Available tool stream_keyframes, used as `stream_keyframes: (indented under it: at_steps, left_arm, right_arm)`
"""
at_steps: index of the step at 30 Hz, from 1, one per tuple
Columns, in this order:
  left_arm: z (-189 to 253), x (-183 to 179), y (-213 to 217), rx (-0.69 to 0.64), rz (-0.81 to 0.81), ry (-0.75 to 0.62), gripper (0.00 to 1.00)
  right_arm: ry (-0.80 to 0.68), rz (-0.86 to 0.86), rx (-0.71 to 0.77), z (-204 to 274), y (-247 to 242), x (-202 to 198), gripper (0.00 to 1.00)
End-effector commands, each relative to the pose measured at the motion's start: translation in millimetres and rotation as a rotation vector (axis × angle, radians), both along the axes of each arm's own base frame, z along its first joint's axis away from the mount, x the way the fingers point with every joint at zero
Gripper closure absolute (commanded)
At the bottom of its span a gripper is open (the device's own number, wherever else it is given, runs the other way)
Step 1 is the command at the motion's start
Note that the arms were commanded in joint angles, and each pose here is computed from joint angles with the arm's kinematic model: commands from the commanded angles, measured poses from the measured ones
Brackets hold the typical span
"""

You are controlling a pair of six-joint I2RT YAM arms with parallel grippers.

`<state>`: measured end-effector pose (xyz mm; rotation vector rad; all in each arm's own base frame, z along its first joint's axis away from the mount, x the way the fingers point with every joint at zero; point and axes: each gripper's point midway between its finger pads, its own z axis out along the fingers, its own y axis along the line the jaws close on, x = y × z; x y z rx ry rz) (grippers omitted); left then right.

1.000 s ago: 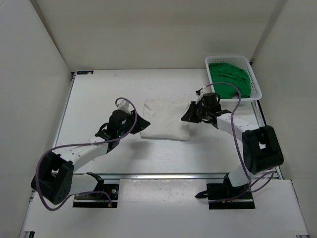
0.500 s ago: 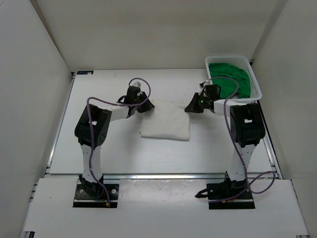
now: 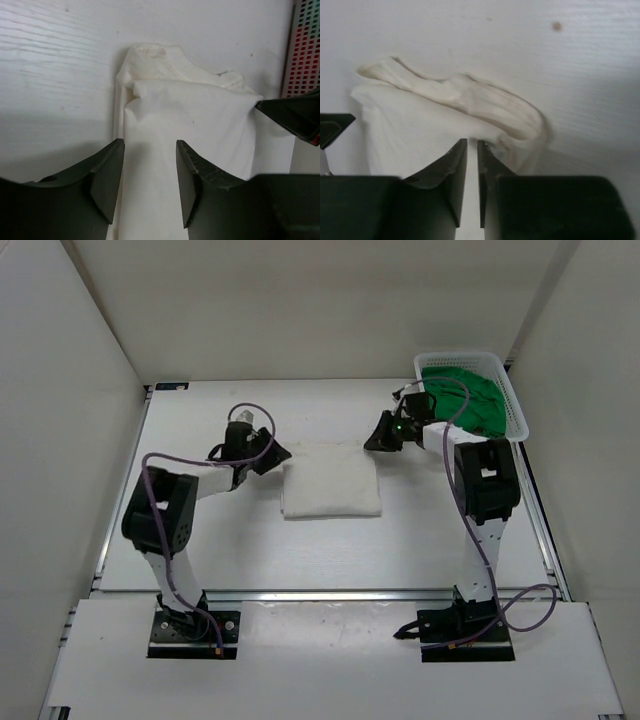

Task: Fold and stack the t-shirts
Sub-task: Fold the long partially folded tshirt into a neat square, then put the neatly folded tshirt into the corner of the board with the left arm

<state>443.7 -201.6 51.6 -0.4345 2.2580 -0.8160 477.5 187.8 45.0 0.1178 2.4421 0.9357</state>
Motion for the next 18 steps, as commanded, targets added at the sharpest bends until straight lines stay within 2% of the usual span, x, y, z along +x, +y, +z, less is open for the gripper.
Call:
stream_keyframes:
  at_steps: [1, 3, 4, 7, 10, 11, 12, 15, 16, 18]
  left_arm:
    - [61, -1, 34, 0.016, 0.084, -0.147, 0.43]
    - [51, -17, 48, 0.053, 0.106, -0.123, 0.4]
    - [46, -24, 54, 0.074, 0.111, -0.108, 0.36]
    - [12, -50, 61, 0.138, 0.075, -0.039, 0.31]
    - [-16, -68, 47, 0.165, -0.015, 0.039, 0.24]
    - [-28, -74, 38, 0.172, -0.067, 0.06, 0.21]
    - [-30, -78, 28, 0.181, -0.112, 0.068, 0.16]
    - [-53, -82, 12, 0.202, -0.19, 0.116, 0.14]
    - [-51, -79, 3, 0.19, -0.21, 0.114, 0.17]
    - [-65, -81, -13, 0.171, -0.256, 0.141, 0.46]
  right_arm:
    - [-0.124, 0.077, -0.017, 55, 27, 14, 0.86]
    - [-0.185, 0.107, -0.025, 82, 38, 12, 0.75]
    - [-0.187, 0.12, -0.034, 84, 45, 5, 0.66]
    - [-0.278, 0.133, -0.016, 125, 54, -13, 0.61]
    - [-0.292, 0.109, 0.044, 126, 54, -41, 0.57]
    - [0.158, 0.114, -0.05, 63, 28, -134, 0.56]
    - [-0.318, 0.109, 0.082, 130, 53, -67, 0.56]
    - [-0.319, 0.113, 0.107, 128, 50, -96, 0.54]
    - [-0.317, 0.114, 0.112, 126, 47, -103, 0.55]
    - [-0.336, 0.11, 0.123, 130, 44, -114, 0.55]
